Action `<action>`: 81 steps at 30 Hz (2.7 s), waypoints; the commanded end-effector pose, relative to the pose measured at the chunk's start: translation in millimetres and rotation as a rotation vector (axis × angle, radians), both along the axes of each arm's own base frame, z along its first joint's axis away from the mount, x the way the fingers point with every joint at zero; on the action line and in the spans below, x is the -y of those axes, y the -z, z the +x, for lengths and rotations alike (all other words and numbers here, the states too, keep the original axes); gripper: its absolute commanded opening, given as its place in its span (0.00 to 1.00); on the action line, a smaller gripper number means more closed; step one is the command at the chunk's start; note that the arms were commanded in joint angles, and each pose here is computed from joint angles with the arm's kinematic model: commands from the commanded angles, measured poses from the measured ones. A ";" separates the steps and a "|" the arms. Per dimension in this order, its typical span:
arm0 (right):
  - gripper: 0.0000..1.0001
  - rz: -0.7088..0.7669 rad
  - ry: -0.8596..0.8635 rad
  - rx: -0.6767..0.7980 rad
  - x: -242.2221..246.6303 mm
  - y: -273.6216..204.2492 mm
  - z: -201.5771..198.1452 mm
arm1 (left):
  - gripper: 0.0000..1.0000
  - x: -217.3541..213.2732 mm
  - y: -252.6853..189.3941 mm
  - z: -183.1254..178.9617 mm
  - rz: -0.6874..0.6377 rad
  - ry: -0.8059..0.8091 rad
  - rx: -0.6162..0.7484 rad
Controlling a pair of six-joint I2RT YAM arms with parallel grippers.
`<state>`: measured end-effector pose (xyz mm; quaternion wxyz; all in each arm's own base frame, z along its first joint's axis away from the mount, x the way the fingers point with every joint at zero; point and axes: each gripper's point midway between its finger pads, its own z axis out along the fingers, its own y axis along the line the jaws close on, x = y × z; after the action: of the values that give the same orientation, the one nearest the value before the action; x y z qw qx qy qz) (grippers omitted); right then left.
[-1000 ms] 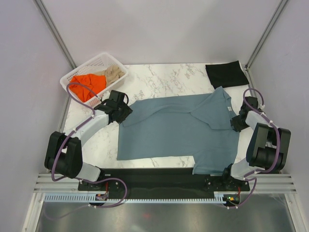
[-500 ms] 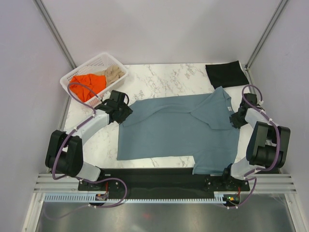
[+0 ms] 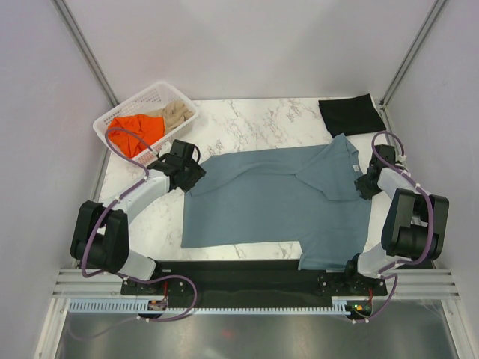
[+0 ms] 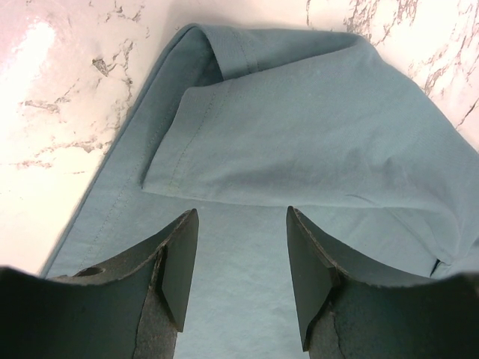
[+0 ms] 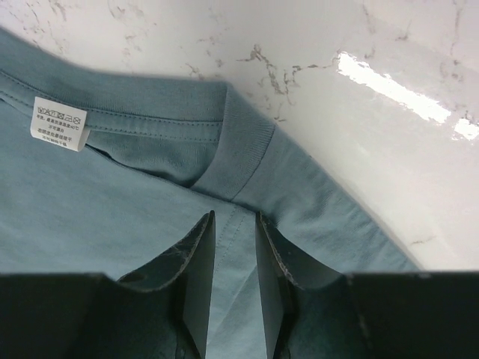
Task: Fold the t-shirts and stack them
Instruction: Fold the tshirt
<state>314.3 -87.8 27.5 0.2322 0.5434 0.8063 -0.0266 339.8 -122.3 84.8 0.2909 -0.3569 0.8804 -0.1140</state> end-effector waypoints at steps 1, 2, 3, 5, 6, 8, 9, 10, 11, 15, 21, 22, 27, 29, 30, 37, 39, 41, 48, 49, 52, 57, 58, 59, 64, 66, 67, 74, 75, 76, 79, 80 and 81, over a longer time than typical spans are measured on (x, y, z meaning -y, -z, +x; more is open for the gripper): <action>0.36 -0.050 0.000 0.026 8.1 -14.3 2.9 | 0.58 -2.0 -16.3 9.3 0.023 -0.005 0.051; 0.37 -0.047 -0.001 0.022 7.5 -12.8 1.5 | 0.58 -1.7 -15.8 9.2 0.023 -0.006 0.050; 0.37 -0.043 -0.002 0.017 6.4 -10.5 -0.5 | 0.58 -1.7 -15.3 9.2 0.024 -0.005 0.049; 0.37 -0.038 0.000 0.008 5.5 -6.8 -2.5 | 0.58 -0.9 -15.0 9.7 0.021 -0.005 0.048; 0.37 -0.036 -0.003 0.005 4.4 -5.1 -3.6 | 0.58 -0.9 -15.6 9.8 0.019 -0.006 0.049; 0.37 -0.033 0.000 -0.002 4.6 -1.8 -4.4 | 0.58 -0.4 -15.0 9.6 0.017 -0.004 0.047; 0.37 -0.032 -0.003 -0.008 3.7 0.1 -5.9 | 0.58 -0.2 -15.4 9.2 0.018 -0.004 0.047; 0.38 -0.031 -0.002 -0.008 4.0 1.2 -5.7 | 0.58 -0.8 -15.0 9.3 0.019 -0.005 0.047; 0.37 -0.028 -0.001 -0.011 3.3 2.9 -6.0 | 0.58 -0.5 -15.0 9.2 0.020 -0.005 0.048; 0.38 -0.022 0.000 -0.017 2.5 6.3 -7.8 | 0.58 -1.3 -15.4 9.2 0.020 -0.008 0.048; 0.40 -0.038 0.000 -0.013 5.1 2.1 -8.1 | 0.58 -1.5 -14.9 9.7 0.022 -0.009 0.047; 0.40 -0.043 0.001 -0.016 5.4 0.1 -9.2 | 0.58 -1.5 -14.4 9.7 0.022 -0.009 0.046; 0.37 -0.045 0.004 -0.031 5.6 0.5 -12.8 | 0.58 -0.9 -13.5 9.4 0.021 -0.010 0.044; 0.35 -0.045 0.006 -0.038 6.2 3.3 -13.6 | 0.58 -0.2 -12.4 9.6 0.020 -0.008 0.041; 0.35 -0.044 0.006 -0.039 6.1 4.8 -13.8 | 0.58 -0.1 -12.0 10.0 0.019 -0.009 0.039; 0.24 -0.049 0.014 -0.036 7.5 9.9 -12.1 | 0.58 -0.8 -16.8 10.4 0.021 -0.011 0.054; 0.18 -0.052 0.015 -0.035 8.4 9.7 -11.1 | 0.58 -1.4 -18.1 9.5 0.012 -0.026 0.058; 0.11 -0.052 0.012 -0.035 8.0 10.1 -10.8 | 0.58 -1.2 -18.6 8.5 0.004 -0.034 0.059; 0.00 -0.049 0.000 0.011 7.2 -4.3 -2.8 | 0.56 1.8 -17.8 4.0 -0.052 -0.083 0.047; 0.00 -0.049 -0.001 0.033 7.0 -10.8 0.8 | 0.56 2.4 -16.2 2.9 -0.060 -0.089 0.041; 0.00 -0.033 -0.016 0.077 3.3 -23.8 8.0 | 0.54 3.6 -7.0 -1.8 -0.079 -0.111 0.011; 0.00 0.005 -0.043 0.142 -5.4 -40.8 19.0 | 0.48 4.1 15.4 -11.6 -0.125 -0.198 -0.073; 0.00 0.007 -0.047 0.146 -6.0 -41.8 19.7 | 0.43 2.8 24.3 -14.1 -0.120 -0.214 -0.104; 0.00 0.011 -0.053 0.151 -7.4 -43.4 20.6 | 0.42 1.7 28.5 -18.2 -0.129 -0.244 -0.135; 0.00 0.016 -0.077 0.170 -10.5 -49.2 23.6 | 0.41 -15.5 40.7 -32.8 -0.137 -0.385 -0.214; 0.00 0.017 -0.081 0.172 -10.7 -49.6 24.2 | 0.41 -21.9 38.5 -37.2 -0.143 -0.457 -0.212; 0.00 0.020 -0.087 0.173 -11.6 -49.3 25.0 | 0.42 -24.2 38.7 -39.3 -0.153 -0.497 -0.209; 0.00 0.043 -0.095 0.180 -14.9 -43.8 29.8 | 0.43 -22.4 37.0 -32.3 -0.185 -0.553 -0.222; 0.00 0.047 -0.096 0.178 -15.9 -42.2 30.5 | 0.42 -21.2 42.4 -32.9 -0.181 -0.557 -0.239; 0.00 0.050 -0.098 0.184 -16.4 -42.5 32.0 | 0.43 -20.3 42.2 -30.2 -0.187 -0.568 -0.239; 0.00 0.061 -0.104 0.187 -18.1 -41.5 34.2 | 0.43 -22.8 45.4 -26.7 -0.172 -0.587 -0.237; 0.00 0.060 -0.105 0.187 -18.0 -41.1 34.5 | 0.43 -24.6 44.4 -24.4 -0.166 -0.596 -0.226; 0.00 0.062 -0.108 0.187 -18.3 -41.2 35.3 | 0.43 -25.4 43.4 -23.0 -0.163 -0.599 -0.220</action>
<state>332.4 -70.2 57.5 0.2704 0.5157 0.8117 0.0459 302.7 -103.9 31.4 0.1633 -0.5993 0.7816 -0.0575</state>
